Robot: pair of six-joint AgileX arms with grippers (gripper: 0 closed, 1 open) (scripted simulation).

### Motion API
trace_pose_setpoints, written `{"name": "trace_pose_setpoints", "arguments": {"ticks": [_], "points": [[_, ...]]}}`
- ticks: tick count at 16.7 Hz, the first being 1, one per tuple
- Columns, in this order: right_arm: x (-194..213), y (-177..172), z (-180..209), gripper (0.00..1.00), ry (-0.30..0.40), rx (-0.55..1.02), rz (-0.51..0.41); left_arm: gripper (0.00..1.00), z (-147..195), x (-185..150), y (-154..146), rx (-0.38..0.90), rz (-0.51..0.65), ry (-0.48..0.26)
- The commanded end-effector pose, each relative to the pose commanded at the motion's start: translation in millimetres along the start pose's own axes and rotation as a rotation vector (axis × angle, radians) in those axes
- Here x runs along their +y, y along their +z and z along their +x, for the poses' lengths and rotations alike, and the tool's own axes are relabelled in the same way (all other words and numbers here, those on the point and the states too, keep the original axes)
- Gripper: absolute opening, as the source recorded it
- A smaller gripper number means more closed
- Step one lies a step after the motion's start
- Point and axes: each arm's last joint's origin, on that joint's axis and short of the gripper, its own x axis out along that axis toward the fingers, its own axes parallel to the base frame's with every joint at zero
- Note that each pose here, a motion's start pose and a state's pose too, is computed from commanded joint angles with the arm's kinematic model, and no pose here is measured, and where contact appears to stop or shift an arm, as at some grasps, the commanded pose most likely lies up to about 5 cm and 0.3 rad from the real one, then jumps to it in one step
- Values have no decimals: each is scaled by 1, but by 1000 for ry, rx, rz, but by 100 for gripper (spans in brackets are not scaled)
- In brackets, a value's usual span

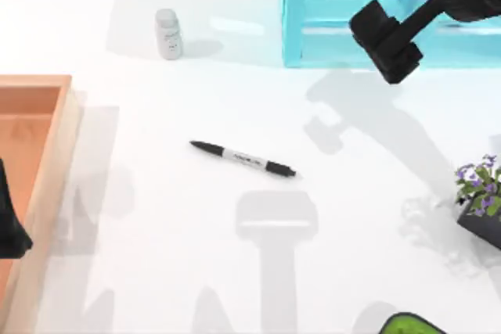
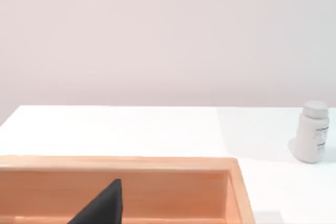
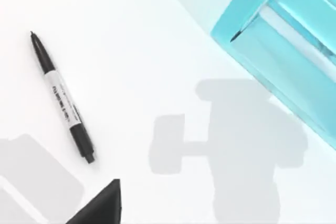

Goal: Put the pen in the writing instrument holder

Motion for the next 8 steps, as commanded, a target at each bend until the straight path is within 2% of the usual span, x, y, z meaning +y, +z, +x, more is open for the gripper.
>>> {"name": "trace_pose_setpoints", "arguments": {"ticks": [4,8], "points": [[34,52,75,100,97,197,-165,100,0,0,0,0,0,0],[77,66,153,100,157,390,-307,100,0,0,0,0,0,0]]}}
